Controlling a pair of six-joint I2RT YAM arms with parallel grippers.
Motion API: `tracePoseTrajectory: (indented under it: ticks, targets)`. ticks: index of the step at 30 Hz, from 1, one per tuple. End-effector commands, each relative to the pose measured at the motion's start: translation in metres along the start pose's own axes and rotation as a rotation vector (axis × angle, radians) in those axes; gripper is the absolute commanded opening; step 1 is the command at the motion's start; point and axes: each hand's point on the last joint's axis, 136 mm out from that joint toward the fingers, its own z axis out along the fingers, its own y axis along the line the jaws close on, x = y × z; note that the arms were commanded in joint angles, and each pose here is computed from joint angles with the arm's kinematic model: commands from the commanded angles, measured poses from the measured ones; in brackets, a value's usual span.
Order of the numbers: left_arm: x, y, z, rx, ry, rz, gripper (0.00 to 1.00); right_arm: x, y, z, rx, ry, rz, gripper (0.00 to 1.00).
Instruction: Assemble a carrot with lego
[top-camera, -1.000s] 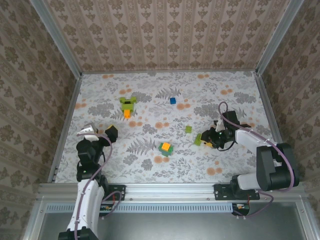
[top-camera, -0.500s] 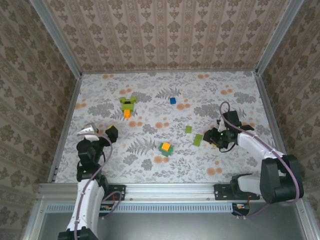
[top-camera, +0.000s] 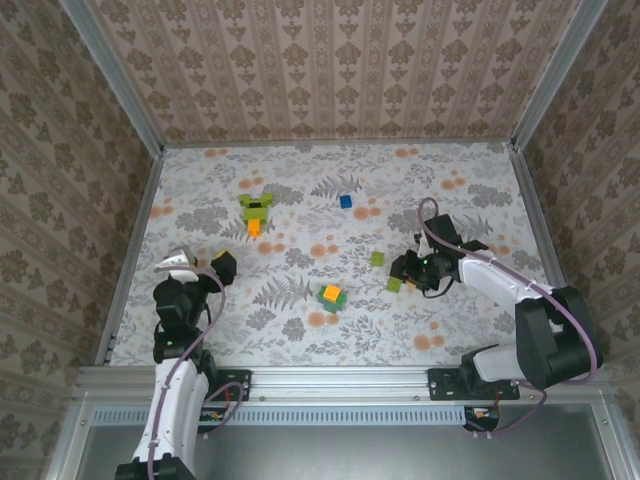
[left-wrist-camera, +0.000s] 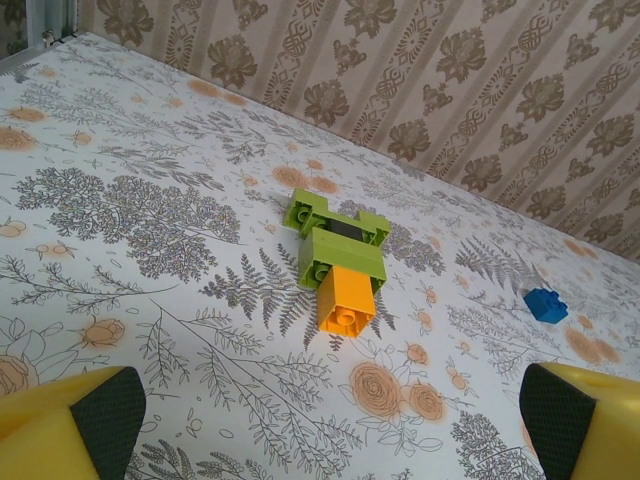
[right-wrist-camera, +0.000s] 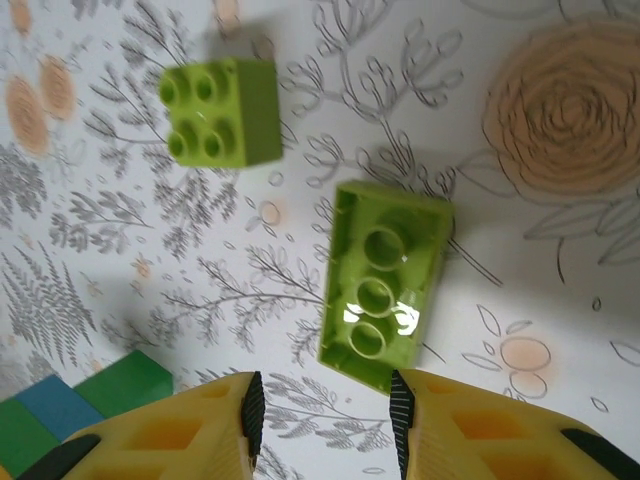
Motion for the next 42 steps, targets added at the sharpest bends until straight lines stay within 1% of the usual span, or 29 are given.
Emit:
tracePoseTrajectory:
  ticks: [1, 7, 31, 42]
  targets:
    - [0.001, 0.001, 0.000, 0.002, -0.014, 0.008, 1.00, -0.012, 0.006, 0.001, -0.001, -0.030, 0.012, 0.40]
    - [0.001, 0.000, 0.000, 0.004, -0.013, 0.009, 1.00, -0.014, 0.000, 0.021, 0.014, 0.009, 0.035, 0.40]
    - [0.001, 0.000, 0.000, 0.003, -0.015, 0.011, 1.00, -0.005, -0.030, 0.025, 0.143, 0.022, 0.005, 0.40]
    - [0.001, -0.001, 0.000, 0.006, -0.015, 0.014, 1.00, -0.001, -0.041, 0.021, 0.188, 0.018, -0.009, 0.21]
